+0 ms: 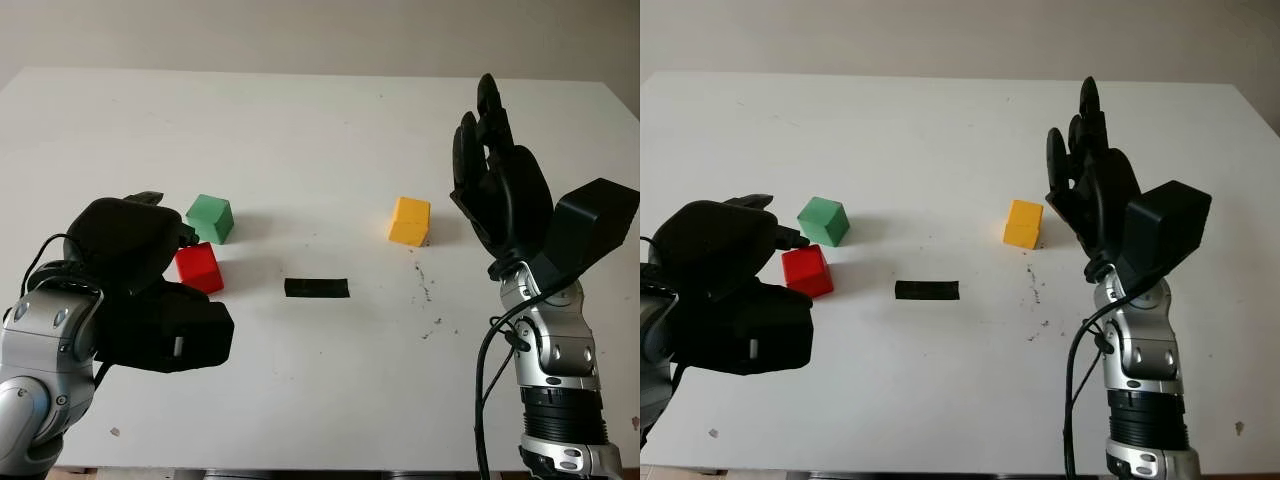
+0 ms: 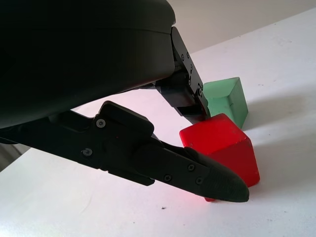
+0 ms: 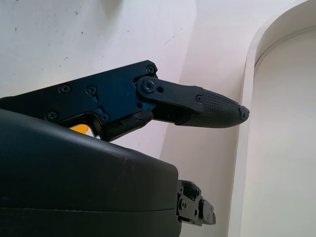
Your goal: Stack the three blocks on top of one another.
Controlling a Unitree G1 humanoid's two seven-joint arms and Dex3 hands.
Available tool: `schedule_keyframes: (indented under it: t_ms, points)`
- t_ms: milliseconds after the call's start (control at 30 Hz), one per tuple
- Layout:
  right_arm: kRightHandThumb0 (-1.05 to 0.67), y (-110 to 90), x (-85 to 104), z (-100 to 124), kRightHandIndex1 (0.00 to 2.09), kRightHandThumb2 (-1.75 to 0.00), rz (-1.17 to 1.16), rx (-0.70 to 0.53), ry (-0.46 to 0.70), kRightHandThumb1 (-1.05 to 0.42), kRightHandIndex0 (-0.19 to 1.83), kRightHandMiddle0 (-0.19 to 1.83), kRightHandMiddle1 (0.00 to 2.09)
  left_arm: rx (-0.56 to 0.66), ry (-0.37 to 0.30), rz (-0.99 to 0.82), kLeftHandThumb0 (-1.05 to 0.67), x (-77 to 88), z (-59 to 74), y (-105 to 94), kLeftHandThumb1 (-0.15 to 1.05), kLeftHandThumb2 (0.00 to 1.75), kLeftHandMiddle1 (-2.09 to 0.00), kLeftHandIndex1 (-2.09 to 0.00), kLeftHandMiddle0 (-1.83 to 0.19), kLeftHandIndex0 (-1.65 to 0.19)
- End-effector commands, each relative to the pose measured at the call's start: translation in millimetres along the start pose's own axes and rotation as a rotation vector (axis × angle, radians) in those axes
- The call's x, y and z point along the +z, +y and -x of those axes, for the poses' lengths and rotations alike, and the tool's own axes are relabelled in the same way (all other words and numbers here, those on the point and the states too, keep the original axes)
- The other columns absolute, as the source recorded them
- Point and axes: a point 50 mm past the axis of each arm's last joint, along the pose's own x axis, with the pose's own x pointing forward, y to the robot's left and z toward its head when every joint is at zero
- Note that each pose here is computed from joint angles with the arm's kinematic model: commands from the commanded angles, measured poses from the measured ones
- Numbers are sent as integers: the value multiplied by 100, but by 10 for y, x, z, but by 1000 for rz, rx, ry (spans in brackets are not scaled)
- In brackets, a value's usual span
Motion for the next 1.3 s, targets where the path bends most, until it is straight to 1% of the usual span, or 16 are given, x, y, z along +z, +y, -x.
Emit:
schedule_keyframes:
  t_ms: [0, 100, 200, 300, 333, 367, 400, 433, 467, 533, 600, 633, 867, 1033, 1133, 1267]
  points:
    - [-68, -15, 52, 3, 0, -63, 3, -1, -28, -105, -19, -19, 0, 9, 1, 7, -86, -5, -16, 8, 104, 6, -6, -11, -24, -76]
    - [-69, -16, 49, 3, 0, -62, 2, -4, -24, -105, -19, -19, 0, 16, -7, 10, -82, -2, -16, -7, 104, 5, -6, -13, -25, -79]
    - [-69, -20, 45, 3, 0, -62, 5, -6, -23, -105, -19, -19, 0, 29, -15, 10, -73, 1, -20, -24, 105, 6, -7, -14, -28, -80]
    - [-70, -21, 47, 6, 0, -62, 7, -5, -20, -105, -19, -19, 0, 52, -36, 18, -62, 3, -16, -39, 105, 6, -7, -18, -31, -84]
    - [-69, -22, 48, 7, 0, -62, 8, -5, -20, -105, -19, -19, 0, 58, -41, 22, -58, 2, -15, -44, 105, 6, -6, -37, -32, -76]
    - [-69, -22, 49, 9, 0, -62, 5, -4, -21, -105, -19, -19, 0, 62, -51, 24, -54, 1, -14, -46, 105, 8, -6, -78, -33, -56]
    - [-69, -22, 49, 9, 0, -62, 3, -4, -22, -105, -19, -19, 0, 64, -58, 24, -52, -1, -13, -47, 105, 10, -6, -96, -34, -46]
    - [-69, -21, 50, 10, 0, -61, 1, -4, -22, -105, -19, -19, 0, 68, -66, 28, -49, -3, -13, -48, 105, 12, -6, -108, -35, -38]
    - [-69, -19, 51, 10, 0, -61, 0, -5, -23, -105, -19, -19, 0, 75, -74, 32, -45, -4, -14, -50, 105, 12, -6, -111, -36, -35]
    - [-69, -17, 51, 9, 0, -61, -1, -5, -23, -105, -19, -19, 0, 88, -86, 40, -40, -7, -18, -56, 105, 10, -6, -113, -37, -32]
    - [-69, -16, 50, 7, 0, -60, -1, -6, -22, -105, -19, -19, 0, 94, -93, 41, -37, -9, -21, -62, 105, 8, -6, -110, -38, -35]
    - [-69, -16, 50, 7, 0, -60, -1, -5, -23, -105, -19, -19, 0, 95, -96, 40, -37, -10, -22, -65, 105, 8, -6, -106, -38, -37]
    - [-68, -8, 54, 11, 0, -62, 6, -4, -23, -105, -19, -19, 0, 93, -103, 27, -39, -4, -19, -60, 102, 5, -6, -97, -41, -46]
    - [-69, -5, 54, 15, 0, -61, 7, -2, -18, -105, -19, -19, 0, 80, -133, 21, -38, 10, -1, -29, 101, 5, -5, -100, -39, -48]
    - [-69, -9, 51, 16, 0, -61, 8, 2, -20, -105, -19, -19, 0, 90, -178, 19, -40, 36, 49, 80, 103, 6, -4, -103, -36, -45]
    - [-69, -3, 50, 10, 0, -61, 11, -2, -21, -105, -19, -19, 0, 162, -274, 48, -38, 73, 180, 351, 101, 5, -5, -99, -35, -45]
